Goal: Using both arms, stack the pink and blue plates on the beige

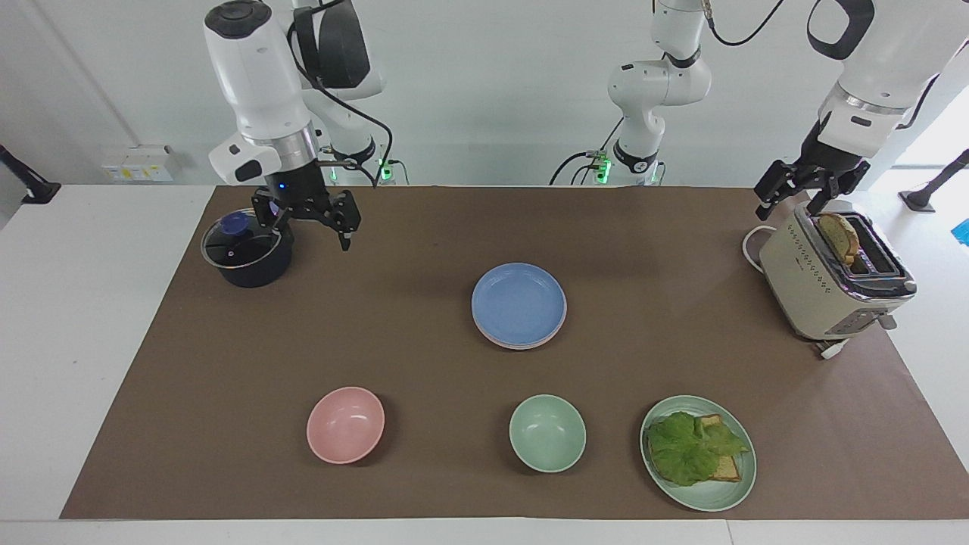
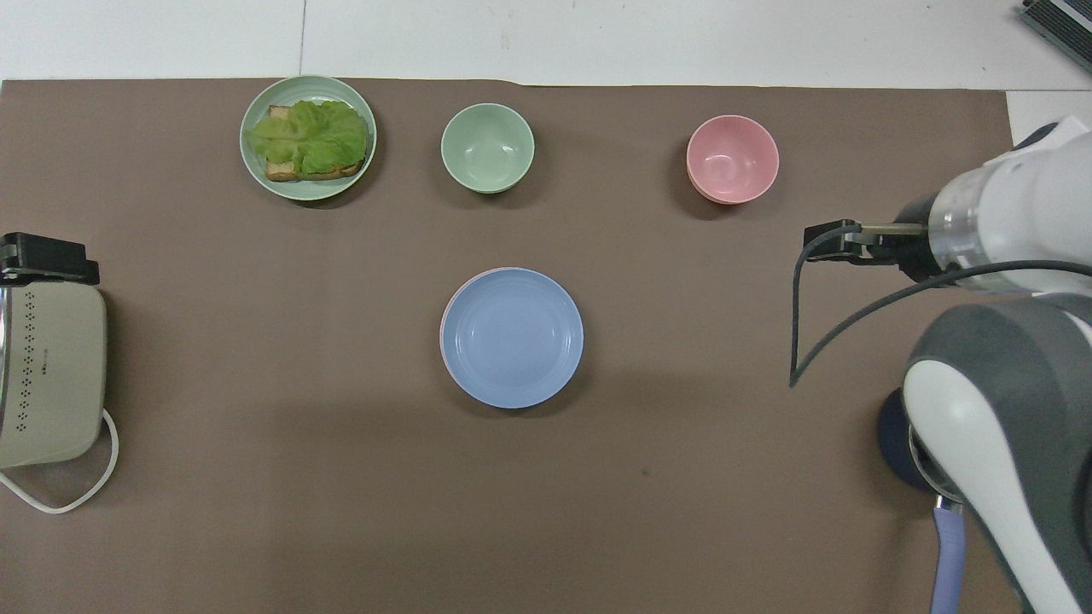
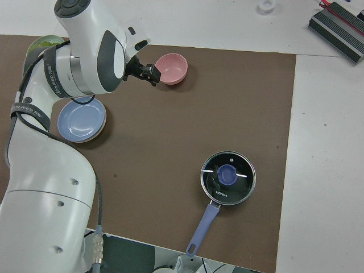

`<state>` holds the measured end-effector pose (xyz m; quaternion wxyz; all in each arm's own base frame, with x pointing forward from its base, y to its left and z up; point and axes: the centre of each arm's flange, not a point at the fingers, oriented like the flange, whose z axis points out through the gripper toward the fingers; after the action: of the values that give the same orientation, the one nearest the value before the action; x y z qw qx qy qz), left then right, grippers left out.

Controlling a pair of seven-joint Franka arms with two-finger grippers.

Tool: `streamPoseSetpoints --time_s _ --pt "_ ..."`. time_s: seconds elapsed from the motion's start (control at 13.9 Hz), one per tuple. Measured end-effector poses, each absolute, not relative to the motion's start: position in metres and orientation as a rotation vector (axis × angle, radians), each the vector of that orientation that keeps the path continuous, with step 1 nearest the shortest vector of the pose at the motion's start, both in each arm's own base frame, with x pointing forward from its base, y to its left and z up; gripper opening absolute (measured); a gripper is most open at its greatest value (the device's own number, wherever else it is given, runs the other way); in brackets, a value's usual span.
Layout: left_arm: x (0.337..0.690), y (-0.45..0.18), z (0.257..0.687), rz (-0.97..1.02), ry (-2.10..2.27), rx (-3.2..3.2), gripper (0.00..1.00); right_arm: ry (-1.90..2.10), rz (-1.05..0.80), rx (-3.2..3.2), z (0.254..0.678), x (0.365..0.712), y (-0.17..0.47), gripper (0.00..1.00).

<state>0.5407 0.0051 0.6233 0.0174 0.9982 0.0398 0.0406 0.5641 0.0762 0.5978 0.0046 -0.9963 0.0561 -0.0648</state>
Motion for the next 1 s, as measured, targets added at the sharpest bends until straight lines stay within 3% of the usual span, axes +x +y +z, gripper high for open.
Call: streamPoseSetpoints --time_s 0.22,0.57,1.0 --pt "0.541 0.005 0.623 0.126 0.124 3.102 1.0 0.126 -0.147 -3.139 0.626 0.556 0.049 1.0" --pt "0.541 0.005 0.623 0.126 0.124 3.102 1.0 0.151 -0.054 -3.15 0.637 0.541 -0.011 1.0" --pt "0.541 0.005 0.623 0.126 0.124 3.102 1.0 0.173 -0.039 -3.145 0.658 0.52 -0.019 1.0"
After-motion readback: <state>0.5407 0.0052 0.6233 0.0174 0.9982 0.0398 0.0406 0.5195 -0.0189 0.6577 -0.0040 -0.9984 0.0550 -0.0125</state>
